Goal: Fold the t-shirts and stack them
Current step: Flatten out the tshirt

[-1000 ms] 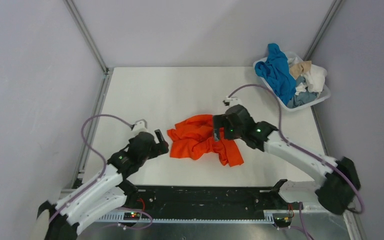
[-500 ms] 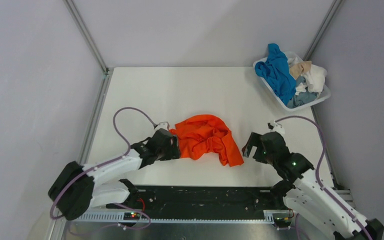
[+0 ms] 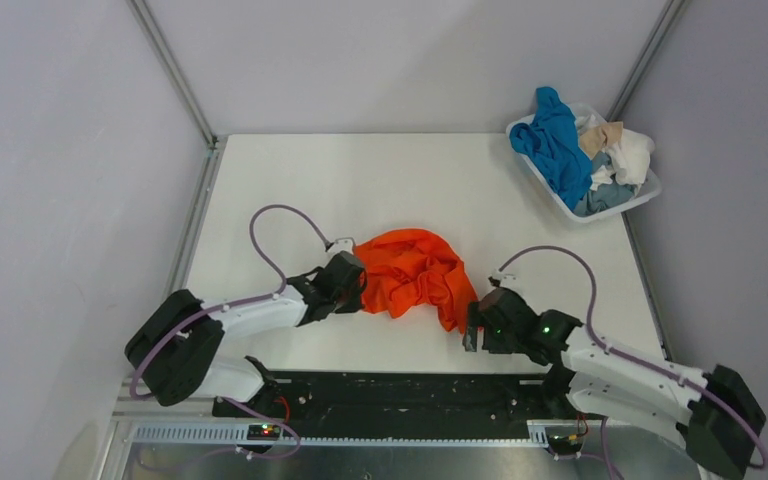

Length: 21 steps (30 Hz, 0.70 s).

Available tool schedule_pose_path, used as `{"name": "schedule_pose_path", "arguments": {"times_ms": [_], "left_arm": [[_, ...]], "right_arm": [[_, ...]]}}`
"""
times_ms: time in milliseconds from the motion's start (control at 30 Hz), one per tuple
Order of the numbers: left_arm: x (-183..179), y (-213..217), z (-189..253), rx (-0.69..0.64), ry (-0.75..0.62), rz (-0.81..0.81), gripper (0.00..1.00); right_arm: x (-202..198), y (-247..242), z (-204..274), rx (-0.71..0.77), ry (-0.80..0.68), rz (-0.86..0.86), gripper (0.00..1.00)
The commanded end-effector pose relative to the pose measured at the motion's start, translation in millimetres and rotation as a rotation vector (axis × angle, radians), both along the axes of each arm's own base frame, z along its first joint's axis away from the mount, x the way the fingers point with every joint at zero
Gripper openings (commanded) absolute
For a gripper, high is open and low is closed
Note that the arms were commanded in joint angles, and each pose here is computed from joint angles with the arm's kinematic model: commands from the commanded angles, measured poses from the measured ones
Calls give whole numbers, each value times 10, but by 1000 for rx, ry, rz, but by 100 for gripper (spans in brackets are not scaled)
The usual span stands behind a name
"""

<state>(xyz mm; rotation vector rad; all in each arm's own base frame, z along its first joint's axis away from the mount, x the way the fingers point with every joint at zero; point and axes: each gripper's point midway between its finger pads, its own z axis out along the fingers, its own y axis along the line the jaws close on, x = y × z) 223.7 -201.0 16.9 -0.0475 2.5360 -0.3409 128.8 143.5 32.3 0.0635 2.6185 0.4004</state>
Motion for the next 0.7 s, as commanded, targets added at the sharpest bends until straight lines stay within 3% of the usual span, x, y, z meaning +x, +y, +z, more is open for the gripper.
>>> {"name": "schedule_pose_path", "arguments": {"times_ms": [0,100,300,433,667], "left_arm": [[118,122,215,-24,-129,81,0],[95,249,342,-52,-193,121,0],[-8,298,514,-139,-254,110,0],[-34,325,517,-156,-260,122,0],[29,352,592,-147,-294,141,0]], "right_arm": [[303,248,243,-42,-162,15,87],[353,297,233,-116,-200,35,86],[492,567,158,-111,-225,56,82],[589,466,59,-194,-203,-17,61],[567,-45,54,-337,-172,-150,4]]}}
